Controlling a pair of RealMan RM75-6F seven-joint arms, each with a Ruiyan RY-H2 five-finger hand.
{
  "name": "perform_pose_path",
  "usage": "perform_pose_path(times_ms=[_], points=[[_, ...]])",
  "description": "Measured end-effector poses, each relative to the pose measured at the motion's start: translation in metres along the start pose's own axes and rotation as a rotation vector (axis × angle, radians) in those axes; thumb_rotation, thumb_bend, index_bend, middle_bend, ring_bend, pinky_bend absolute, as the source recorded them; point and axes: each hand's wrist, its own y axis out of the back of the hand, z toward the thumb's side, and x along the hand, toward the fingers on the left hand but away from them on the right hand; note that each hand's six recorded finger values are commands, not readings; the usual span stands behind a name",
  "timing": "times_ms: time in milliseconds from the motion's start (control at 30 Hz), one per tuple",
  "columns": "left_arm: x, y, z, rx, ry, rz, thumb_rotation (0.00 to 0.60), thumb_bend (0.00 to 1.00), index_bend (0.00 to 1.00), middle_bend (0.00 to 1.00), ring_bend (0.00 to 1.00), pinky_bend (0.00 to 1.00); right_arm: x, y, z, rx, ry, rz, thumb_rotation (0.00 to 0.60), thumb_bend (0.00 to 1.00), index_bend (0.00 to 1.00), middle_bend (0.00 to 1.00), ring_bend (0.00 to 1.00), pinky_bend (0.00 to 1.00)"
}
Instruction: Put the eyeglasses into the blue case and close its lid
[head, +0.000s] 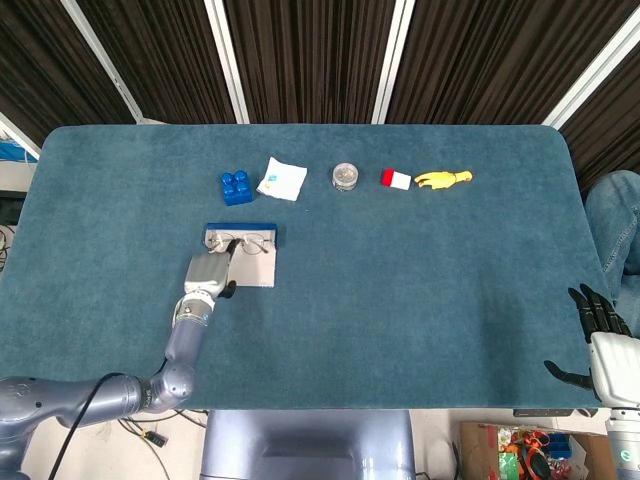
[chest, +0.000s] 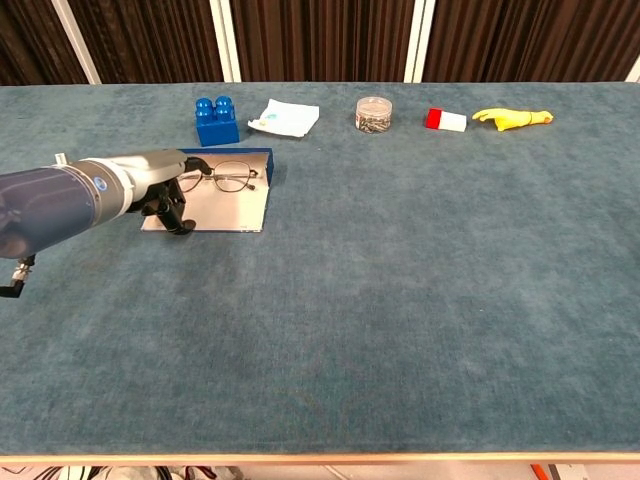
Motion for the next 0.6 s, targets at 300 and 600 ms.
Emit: perform_pose_path(times_ms=[300, 600], points=[[0.012, 0.001, 0.004, 0.027, 0.033, 0.017, 0.600, 0.41, 0.04, 0.73, 0.82, 0.88, 0.000, 0.000, -0.001, -0.002, -0.006, 0.004, 0.600, 0.04, 0.01, 0.00, 0.05, 0.19], [0.020, 0.001, 0.011, 0.029, 0.050, 0.021, 0.600, 0.41, 0.04, 0.74, 0.82, 0.88, 0.000, 0.000, -0.001, -0.005, -0.010, 0.000, 0.600, 0.04, 0.01, 0.00, 0.05, 0.19]])
